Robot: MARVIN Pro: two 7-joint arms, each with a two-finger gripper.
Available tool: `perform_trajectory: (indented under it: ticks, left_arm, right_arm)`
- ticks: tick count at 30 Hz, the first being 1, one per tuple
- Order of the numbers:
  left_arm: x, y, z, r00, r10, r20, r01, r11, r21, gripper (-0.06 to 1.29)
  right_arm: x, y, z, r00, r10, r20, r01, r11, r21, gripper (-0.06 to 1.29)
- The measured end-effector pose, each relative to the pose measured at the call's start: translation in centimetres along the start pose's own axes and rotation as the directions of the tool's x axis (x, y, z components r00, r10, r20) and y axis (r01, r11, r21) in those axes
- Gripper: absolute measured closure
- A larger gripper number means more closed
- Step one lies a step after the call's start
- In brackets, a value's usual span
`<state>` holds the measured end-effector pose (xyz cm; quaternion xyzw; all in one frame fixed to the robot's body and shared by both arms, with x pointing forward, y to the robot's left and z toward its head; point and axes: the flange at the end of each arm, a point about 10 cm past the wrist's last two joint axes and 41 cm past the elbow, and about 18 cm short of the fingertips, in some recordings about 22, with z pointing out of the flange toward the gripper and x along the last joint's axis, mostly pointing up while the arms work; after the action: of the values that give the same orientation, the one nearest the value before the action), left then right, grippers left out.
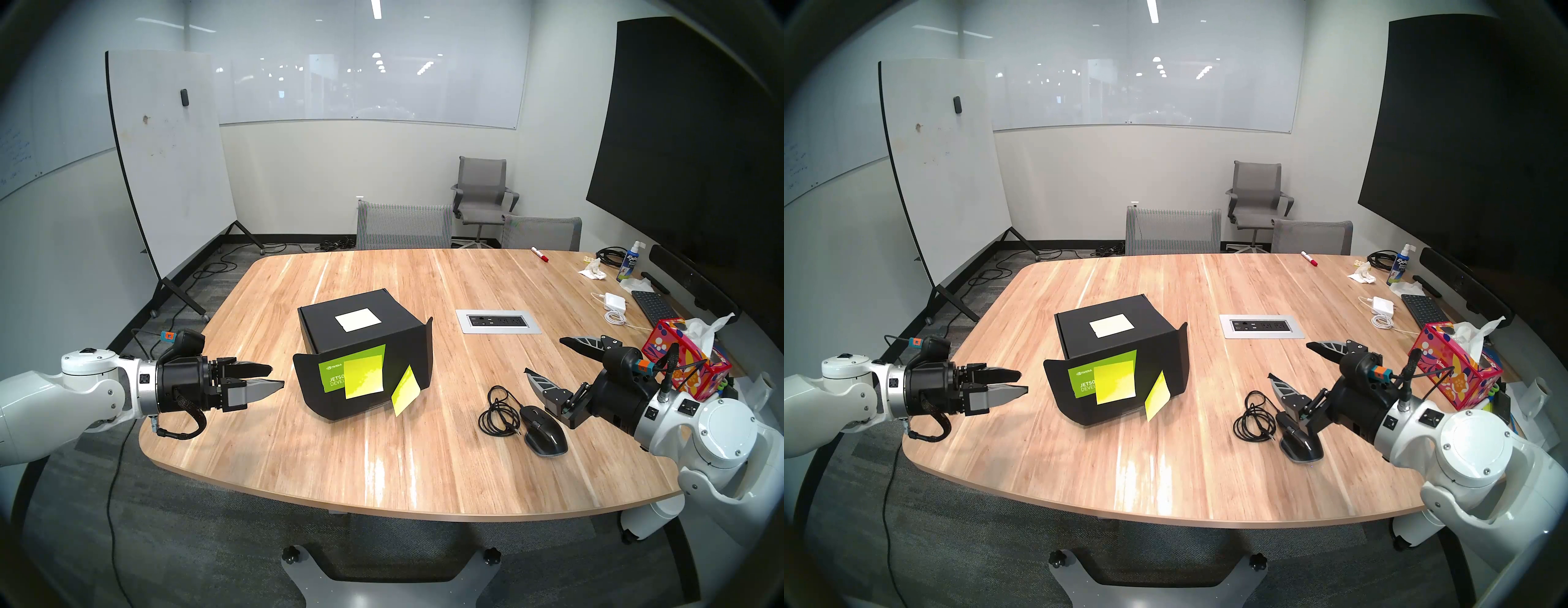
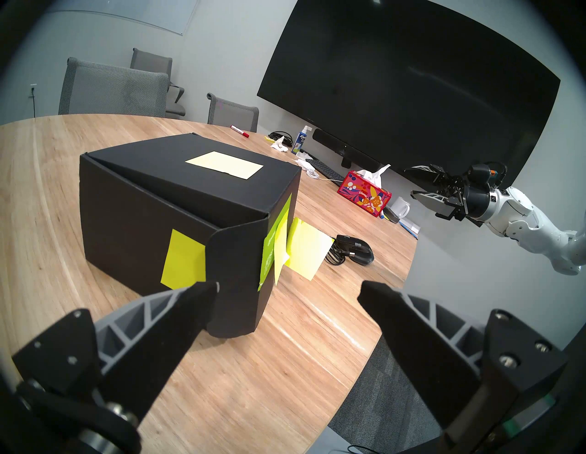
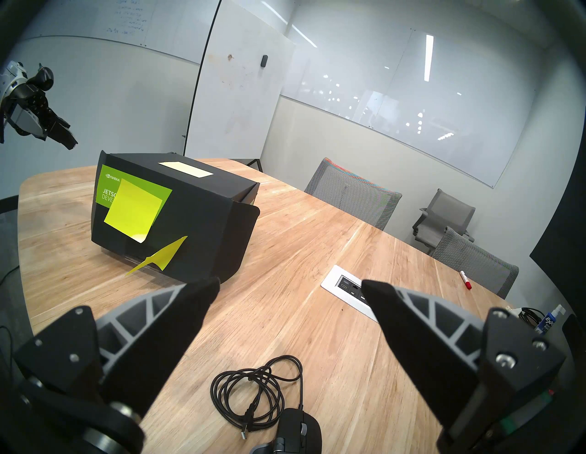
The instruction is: Open the box and place the mouse inside
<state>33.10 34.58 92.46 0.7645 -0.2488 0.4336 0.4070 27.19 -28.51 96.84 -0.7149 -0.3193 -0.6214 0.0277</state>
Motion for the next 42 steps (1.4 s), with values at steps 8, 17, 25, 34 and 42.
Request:
perform_trajectory:
  ticks: [8, 17, 25, 34, 42]
  left_arm:
    - [0.00, 0.00, 0.00, 1.000, 0.000, 0.000, 0.000, 1.000, 0.000, 0.00]
    - [0.01, 0.00, 0.00, 1.000, 0.000, 0.000, 0.000, 1.000, 0.000, 0.00]
    - [0.02, 0.00, 0.01, 1.000, 0.001, 0.000, -0.001, 1.000, 0.000, 0.00]
    - [0.01, 0.00, 0.01, 1.000, 0.000, 0.000, 0.000, 1.000, -0.001, 0.00]
    - [0.01, 0.00, 0.01, 1.000, 0.000, 0.000, 0.000, 1.000, -0.001, 0.00]
  right_arm:
    - [0.00, 0.00, 0.00, 1.000, 0.000, 0.000, 0.000, 1.000, 0.000, 0.00]
    - [0.00, 0.00, 0.00, 1.000, 0.000, 0.000, 0.000, 1.000, 0.000, 0.00]
    - [0.00, 0.00, 0.00, 1.000, 0.000, 0.000, 0.000, 1.000, 0.000, 0.00]
    - [0.00, 0.00, 0.01, 1.000, 0.000, 0.000, 0.000, 1.000, 0.000, 0.00]
    - [0.00, 0.00, 0.01, 1.000, 0.000, 0.000, 0.000, 1.000, 0.000, 0.00]
